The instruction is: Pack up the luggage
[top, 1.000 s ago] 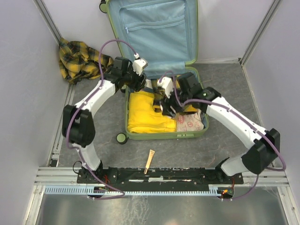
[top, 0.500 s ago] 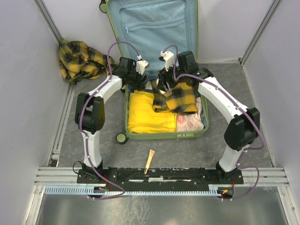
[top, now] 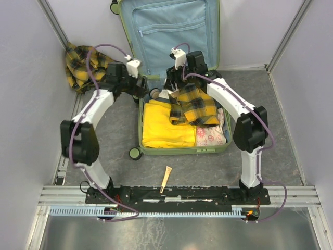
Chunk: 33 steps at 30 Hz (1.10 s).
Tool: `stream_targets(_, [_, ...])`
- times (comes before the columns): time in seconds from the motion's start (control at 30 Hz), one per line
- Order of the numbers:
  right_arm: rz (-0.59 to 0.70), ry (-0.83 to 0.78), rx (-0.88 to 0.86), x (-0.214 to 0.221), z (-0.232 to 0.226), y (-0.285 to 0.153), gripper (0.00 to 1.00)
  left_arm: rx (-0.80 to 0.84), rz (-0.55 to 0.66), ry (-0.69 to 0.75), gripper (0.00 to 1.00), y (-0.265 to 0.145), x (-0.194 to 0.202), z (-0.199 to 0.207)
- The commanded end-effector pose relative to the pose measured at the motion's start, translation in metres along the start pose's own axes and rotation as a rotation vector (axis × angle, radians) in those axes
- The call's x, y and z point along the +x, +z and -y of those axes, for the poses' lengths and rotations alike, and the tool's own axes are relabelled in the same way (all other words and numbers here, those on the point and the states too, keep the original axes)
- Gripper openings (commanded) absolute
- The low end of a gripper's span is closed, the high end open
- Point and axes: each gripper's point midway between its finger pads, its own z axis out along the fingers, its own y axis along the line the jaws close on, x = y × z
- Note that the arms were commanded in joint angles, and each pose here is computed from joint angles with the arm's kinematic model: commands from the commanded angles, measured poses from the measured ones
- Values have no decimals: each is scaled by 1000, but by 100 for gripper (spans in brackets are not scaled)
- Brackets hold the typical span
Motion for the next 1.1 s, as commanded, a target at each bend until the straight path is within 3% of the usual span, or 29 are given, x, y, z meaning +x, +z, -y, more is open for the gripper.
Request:
stream_targets(0.0, [119,8,13,-39,6,24,40,-63,183,-36,99,-64,-37,-8])
stream_targets(0.17, [99,-50,29,-27,8,64,41,-55,152,6,100,-107,-3,9])
stream_targets(0.4, [38,-132,92,11,21,114,45,139,83,152,99,-144,49,67])
stream_targets(0.47, [19,-149,102,23,23,124,50,207,55,192,98,-151,66,84])
stream_targets(0.57, [-2,-149,102,32,23,129,65,314,-5,271,98,-161,95,110])
stream_targets(0.67, [6,-135,101,26,19,122,81,397,-46,392,98,-171,123,132])
stream_targets(0.77, [30,-133,94,11,11,107,90,466,-74,520,99,-178,148,149])
stream_targets(1.07, [84,-175,5,-41,-31,27,99,804,-96,971,98,-178,192,217])
